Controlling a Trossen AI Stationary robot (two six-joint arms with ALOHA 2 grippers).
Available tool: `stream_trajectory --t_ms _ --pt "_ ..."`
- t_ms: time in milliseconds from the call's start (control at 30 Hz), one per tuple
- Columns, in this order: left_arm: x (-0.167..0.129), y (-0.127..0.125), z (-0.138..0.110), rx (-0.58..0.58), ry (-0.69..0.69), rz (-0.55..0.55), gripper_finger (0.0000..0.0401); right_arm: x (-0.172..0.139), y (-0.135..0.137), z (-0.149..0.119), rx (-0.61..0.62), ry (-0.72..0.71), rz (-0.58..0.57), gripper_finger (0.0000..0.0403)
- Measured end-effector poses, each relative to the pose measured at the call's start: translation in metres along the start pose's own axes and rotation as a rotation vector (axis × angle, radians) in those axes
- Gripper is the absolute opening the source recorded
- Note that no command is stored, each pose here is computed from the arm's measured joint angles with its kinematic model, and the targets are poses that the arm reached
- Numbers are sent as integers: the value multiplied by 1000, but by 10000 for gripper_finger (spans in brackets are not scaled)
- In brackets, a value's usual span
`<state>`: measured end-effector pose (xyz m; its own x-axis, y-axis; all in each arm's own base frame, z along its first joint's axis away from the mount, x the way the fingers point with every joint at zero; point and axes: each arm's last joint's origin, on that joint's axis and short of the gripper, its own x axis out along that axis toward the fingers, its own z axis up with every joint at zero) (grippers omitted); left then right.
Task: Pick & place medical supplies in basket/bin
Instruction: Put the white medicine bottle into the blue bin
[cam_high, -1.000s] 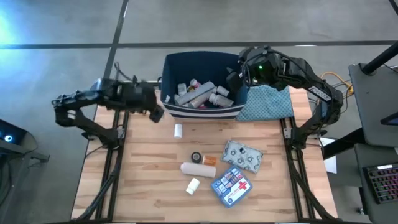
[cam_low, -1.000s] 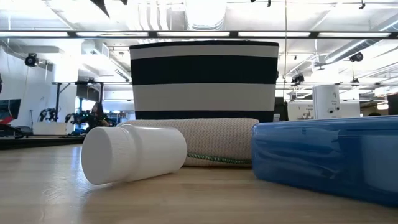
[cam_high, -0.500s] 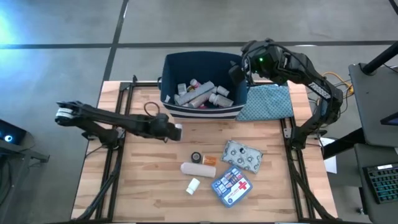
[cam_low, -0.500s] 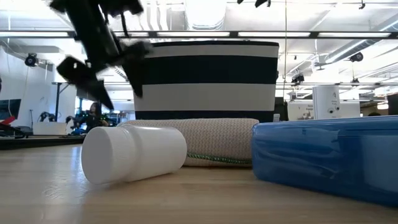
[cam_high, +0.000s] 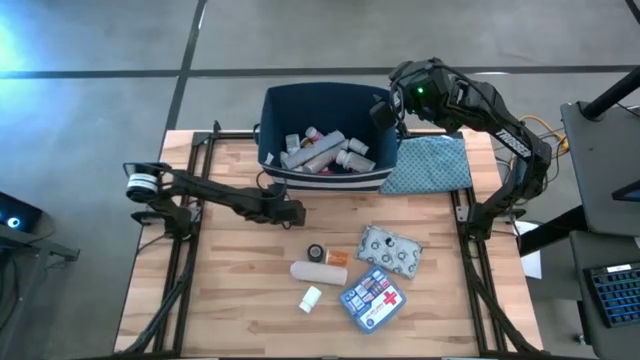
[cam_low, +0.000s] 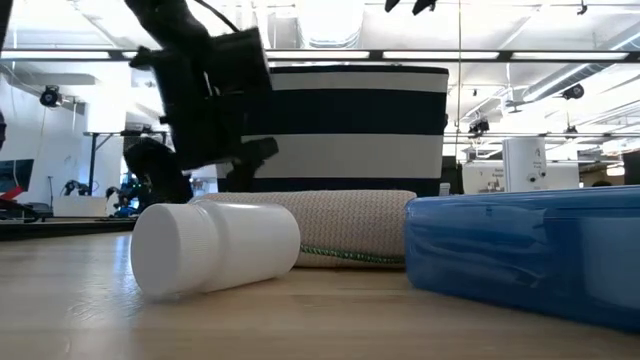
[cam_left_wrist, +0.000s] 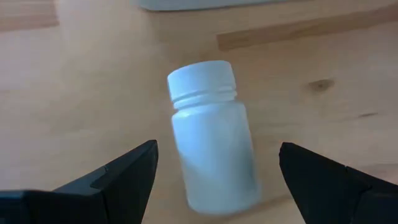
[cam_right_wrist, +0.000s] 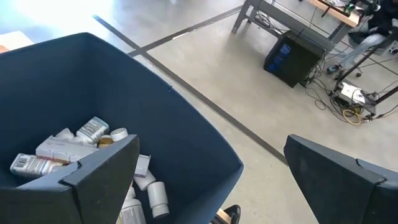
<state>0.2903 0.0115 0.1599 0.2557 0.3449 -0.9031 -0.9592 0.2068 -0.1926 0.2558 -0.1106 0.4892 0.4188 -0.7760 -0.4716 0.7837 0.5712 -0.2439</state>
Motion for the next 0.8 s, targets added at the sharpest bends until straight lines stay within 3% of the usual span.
stream_trajectory --t_ms 167,333,500,567,667,800 --pt "11 -6 0 75 -1 30 298 0 0 0 -4 1 -1 389" --pt "9 -3 0 93 7 60 229 0 0 0 -3 1 -1 389" --pt "-20 16 2 211 27 166 134 0 0 0 -1 1 -1 389" --pt "-44 25 0 260 52 165 128 0 0 0 1 1 -1 389" --pt "-95 33 0 300 101 0 128 0 0 0 1 1 0 389" --pt "-172 40 7 335 49 -483 128 0 0 0 3 -1 0 389"
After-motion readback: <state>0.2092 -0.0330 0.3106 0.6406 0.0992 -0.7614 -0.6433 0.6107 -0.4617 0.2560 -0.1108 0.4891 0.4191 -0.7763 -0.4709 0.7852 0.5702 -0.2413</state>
